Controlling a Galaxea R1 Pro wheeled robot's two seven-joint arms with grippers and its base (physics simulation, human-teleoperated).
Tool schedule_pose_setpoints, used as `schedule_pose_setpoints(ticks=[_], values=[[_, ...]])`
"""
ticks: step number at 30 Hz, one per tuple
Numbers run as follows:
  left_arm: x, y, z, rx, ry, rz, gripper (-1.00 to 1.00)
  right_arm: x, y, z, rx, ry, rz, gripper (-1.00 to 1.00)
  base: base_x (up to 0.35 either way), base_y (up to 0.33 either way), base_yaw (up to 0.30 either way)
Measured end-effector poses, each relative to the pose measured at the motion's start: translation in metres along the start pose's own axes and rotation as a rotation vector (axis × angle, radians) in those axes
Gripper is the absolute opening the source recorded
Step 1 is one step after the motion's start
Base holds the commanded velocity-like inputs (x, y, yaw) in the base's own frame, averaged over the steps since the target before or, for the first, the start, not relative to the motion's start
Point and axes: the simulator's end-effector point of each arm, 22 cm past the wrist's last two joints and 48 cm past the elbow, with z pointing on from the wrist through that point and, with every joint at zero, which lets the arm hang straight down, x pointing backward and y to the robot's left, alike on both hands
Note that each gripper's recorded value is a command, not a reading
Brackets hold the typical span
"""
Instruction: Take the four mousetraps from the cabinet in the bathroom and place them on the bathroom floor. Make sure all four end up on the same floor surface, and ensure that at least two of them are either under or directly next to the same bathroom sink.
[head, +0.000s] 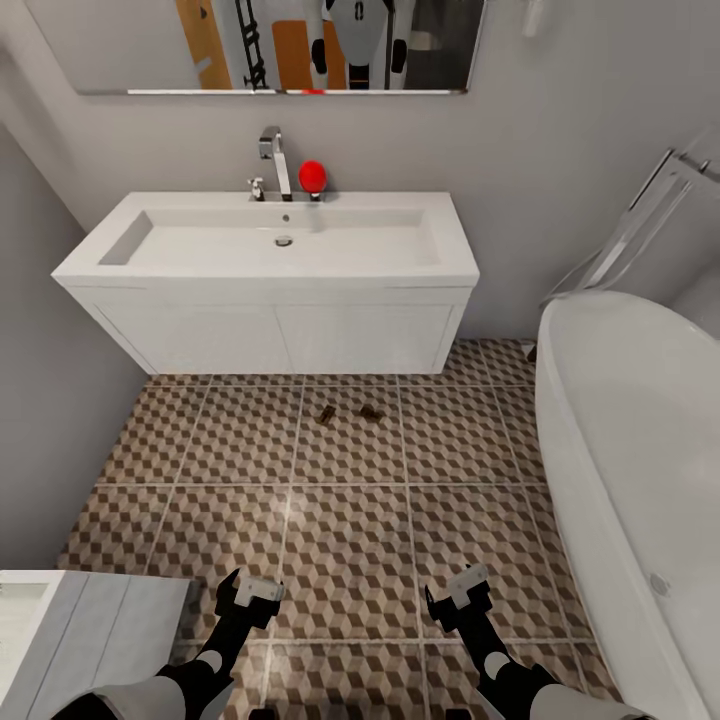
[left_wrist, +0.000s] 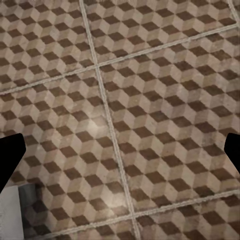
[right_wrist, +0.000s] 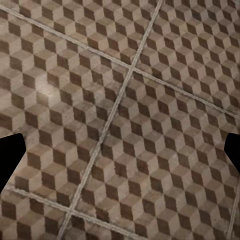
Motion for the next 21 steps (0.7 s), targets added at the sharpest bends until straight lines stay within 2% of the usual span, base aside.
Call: schedule_pose_setpoints(ticks=[21], values=[[-0.010, 0.001, -0.022, 0.001, 0.001, 0.000, 1.00, -0.010, -0.002, -0.022, 0.000, 0.001, 0.000, 1.00, 0.000, 0.000, 0.000]])
